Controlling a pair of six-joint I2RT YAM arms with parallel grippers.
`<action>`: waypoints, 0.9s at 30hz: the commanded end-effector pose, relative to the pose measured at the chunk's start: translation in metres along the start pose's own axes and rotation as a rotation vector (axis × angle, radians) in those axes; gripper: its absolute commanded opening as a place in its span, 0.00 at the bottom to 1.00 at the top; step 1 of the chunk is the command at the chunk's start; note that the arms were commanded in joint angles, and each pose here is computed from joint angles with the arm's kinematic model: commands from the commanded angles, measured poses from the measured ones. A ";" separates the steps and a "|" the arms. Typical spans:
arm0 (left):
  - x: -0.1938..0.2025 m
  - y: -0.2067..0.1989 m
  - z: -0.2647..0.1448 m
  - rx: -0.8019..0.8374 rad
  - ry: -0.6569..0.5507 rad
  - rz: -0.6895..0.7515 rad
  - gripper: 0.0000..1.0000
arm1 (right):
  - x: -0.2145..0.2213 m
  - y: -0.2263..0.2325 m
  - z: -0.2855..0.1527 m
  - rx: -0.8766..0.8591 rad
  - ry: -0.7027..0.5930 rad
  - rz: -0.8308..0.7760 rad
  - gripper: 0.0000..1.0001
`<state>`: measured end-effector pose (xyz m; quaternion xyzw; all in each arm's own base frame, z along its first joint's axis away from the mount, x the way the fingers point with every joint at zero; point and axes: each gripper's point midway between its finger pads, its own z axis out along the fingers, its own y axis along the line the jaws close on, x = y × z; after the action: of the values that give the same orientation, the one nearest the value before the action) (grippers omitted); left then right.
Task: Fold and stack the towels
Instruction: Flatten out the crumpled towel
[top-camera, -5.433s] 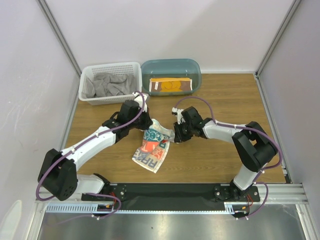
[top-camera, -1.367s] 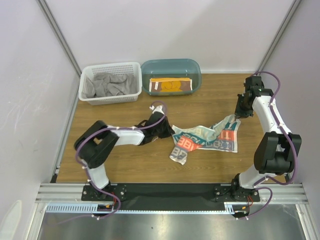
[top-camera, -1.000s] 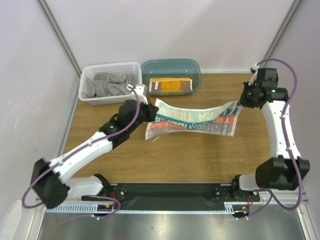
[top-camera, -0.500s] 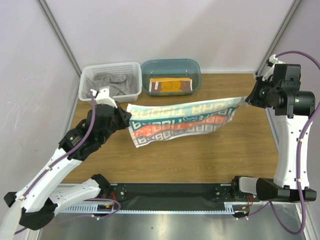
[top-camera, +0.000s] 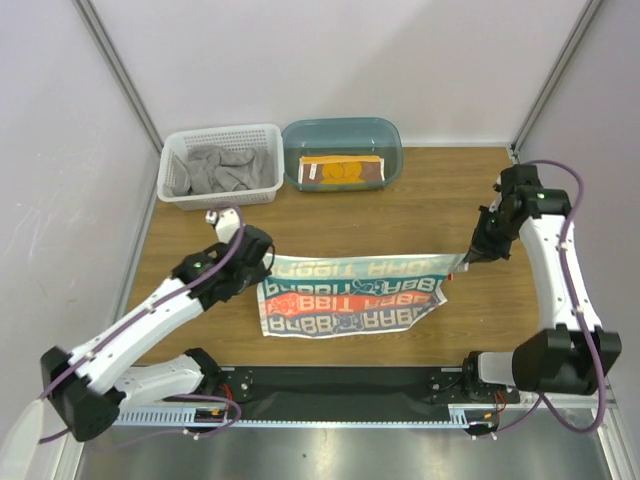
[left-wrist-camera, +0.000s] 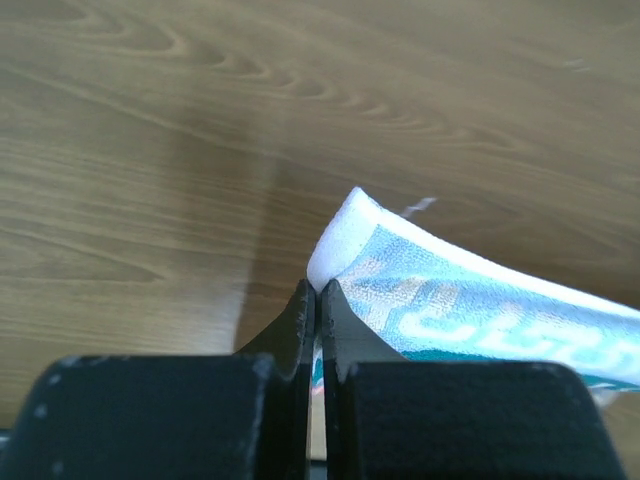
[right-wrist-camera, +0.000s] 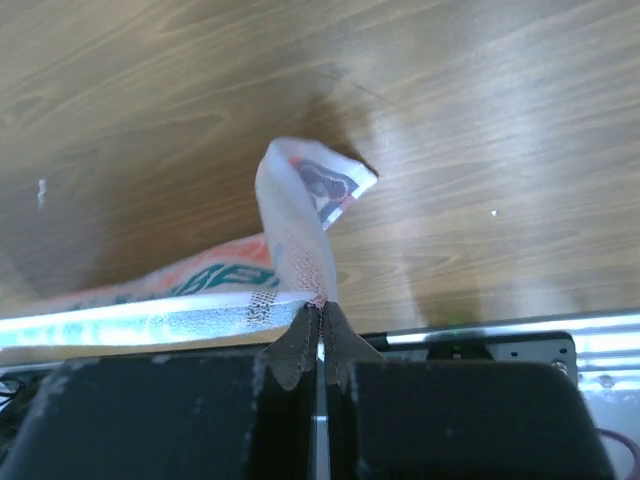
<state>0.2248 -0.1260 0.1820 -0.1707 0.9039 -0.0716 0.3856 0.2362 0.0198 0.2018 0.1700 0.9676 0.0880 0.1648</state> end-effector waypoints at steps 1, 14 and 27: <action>-0.015 0.023 0.030 -0.126 -0.128 -0.009 0.00 | -0.044 -0.011 0.022 0.061 -0.147 -0.004 0.00; -0.022 0.032 0.120 -0.223 -0.170 0.054 0.00 | -0.120 0.010 0.124 0.102 -0.199 -0.187 0.00; -0.055 0.031 0.178 -0.349 -0.118 0.154 0.00 | -0.180 0.074 0.185 -0.062 -0.171 -0.205 0.40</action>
<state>0.3664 -0.1050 0.0771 -0.1747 0.8976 0.0667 0.3991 0.4525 0.0410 0.0749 0.0766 0.9703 0.0812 0.2145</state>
